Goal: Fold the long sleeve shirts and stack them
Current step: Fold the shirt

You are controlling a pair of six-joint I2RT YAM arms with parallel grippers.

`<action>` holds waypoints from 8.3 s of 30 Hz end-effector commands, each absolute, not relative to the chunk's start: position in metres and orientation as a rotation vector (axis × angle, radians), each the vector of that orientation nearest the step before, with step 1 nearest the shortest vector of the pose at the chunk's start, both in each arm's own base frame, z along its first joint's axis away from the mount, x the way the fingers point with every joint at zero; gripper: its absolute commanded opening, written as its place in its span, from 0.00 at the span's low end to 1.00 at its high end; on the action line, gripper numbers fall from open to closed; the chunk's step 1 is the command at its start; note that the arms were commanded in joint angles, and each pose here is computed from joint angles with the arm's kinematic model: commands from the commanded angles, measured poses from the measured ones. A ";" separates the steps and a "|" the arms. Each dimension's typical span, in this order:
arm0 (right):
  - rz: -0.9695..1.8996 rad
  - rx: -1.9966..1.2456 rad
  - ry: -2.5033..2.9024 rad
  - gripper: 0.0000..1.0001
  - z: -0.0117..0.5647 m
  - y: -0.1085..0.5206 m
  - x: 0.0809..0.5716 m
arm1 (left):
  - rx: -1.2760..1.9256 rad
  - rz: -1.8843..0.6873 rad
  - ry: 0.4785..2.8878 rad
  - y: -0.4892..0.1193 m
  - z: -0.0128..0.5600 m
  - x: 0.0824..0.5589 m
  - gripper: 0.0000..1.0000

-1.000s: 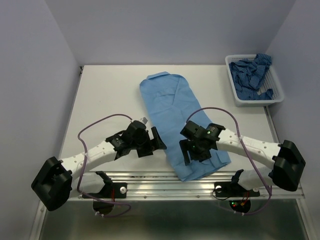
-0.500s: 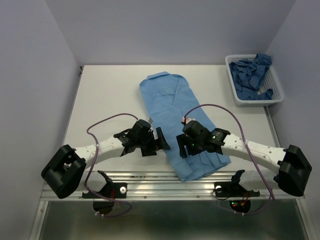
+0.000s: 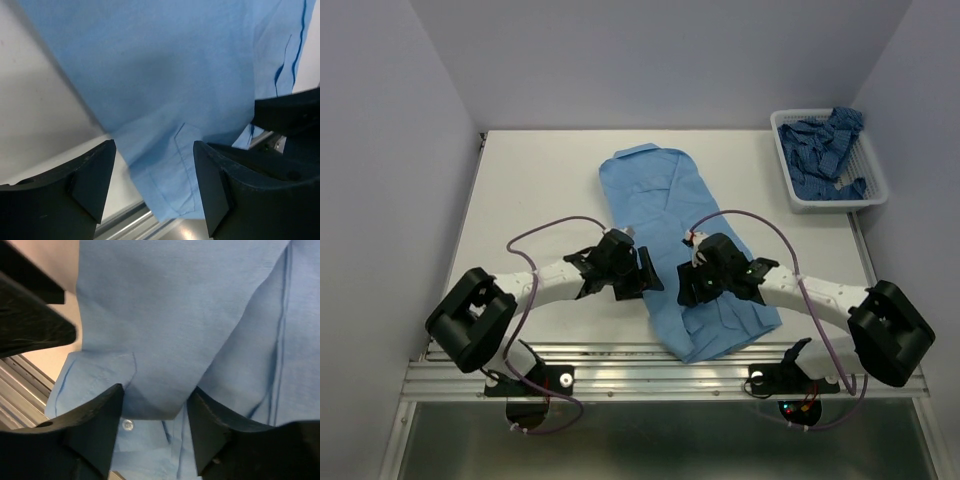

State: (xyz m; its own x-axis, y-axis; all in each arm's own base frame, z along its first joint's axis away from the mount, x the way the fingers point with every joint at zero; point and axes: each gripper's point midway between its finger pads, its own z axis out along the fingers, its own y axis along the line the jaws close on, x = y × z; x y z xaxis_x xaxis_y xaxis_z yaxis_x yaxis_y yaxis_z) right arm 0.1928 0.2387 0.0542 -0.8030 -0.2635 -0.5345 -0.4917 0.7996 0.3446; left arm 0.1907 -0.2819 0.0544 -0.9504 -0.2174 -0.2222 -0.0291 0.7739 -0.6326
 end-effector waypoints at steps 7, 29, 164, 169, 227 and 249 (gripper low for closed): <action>0.849 -0.631 2.456 0.11 0.083 0.274 0.197 | -0.133 -0.854 2.656 -0.307 0.048 0.244 0.51; 0.197 -0.186 2.904 0.02 0.129 0.183 0.184 | -0.079 -0.995 2.541 -0.330 0.093 0.258 0.58; 0.221 0.309 3.118 0.01 0.077 0.121 0.071 | -0.122 -0.586 2.714 -0.313 0.012 0.287 0.66; 0.189 0.450 3.147 0.21 0.063 0.113 0.054 | -0.119 -0.585 2.720 -0.315 0.010 0.288 0.66; 0.186 -0.742 2.592 1.00 0.057 0.325 0.215 | -0.860 -0.448 2.500 -0.095 0.038 0.217 0.87; 0.160 -0.624 2.526 0.01 0.076 0.327 0.214 | -0.801 -0.685 2.470 -0.123 0.034 0.222 0.56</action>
